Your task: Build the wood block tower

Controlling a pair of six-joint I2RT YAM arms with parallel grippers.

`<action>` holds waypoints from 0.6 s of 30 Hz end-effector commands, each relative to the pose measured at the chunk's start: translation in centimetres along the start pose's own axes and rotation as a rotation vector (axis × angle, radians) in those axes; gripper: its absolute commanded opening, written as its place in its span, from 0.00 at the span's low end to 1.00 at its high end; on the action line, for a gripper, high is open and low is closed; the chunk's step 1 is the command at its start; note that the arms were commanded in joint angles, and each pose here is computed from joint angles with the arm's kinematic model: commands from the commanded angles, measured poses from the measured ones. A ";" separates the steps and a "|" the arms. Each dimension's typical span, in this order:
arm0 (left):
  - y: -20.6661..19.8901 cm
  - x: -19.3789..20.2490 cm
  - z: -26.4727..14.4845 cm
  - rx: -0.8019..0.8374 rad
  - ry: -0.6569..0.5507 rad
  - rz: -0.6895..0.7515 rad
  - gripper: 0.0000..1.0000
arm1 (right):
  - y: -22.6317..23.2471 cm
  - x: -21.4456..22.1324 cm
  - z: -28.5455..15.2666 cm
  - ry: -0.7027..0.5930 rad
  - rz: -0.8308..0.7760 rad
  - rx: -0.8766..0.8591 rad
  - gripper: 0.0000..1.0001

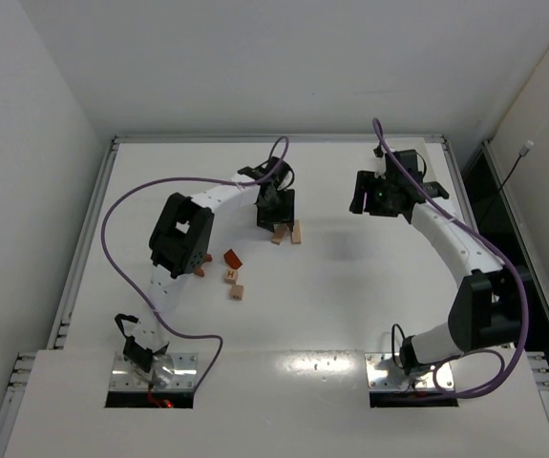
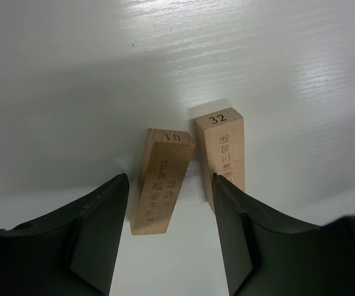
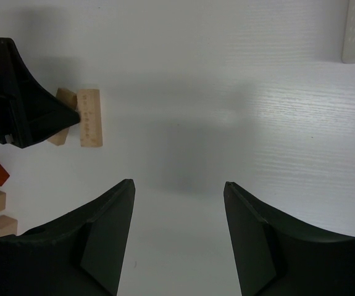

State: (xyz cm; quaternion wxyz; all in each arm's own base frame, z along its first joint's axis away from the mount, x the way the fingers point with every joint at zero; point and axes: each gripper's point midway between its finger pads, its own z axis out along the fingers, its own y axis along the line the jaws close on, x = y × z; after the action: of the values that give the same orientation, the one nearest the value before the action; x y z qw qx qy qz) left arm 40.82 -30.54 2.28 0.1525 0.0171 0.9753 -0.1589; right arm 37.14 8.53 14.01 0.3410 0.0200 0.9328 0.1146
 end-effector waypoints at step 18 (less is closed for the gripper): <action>4.3 -3.1 -9.9 -0.208 -0.303 0.108 0.08 | 1.8 0.0 1.1 -0.041 -0.058 0.009 0.44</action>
State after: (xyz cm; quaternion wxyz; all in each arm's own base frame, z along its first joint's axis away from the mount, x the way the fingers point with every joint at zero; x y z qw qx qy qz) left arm 41.81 -25.40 12.13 0.3111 0.0166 0.9455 -0.0952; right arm 36.80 10.26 13.42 0.3406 -0.0024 0.9320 0.1236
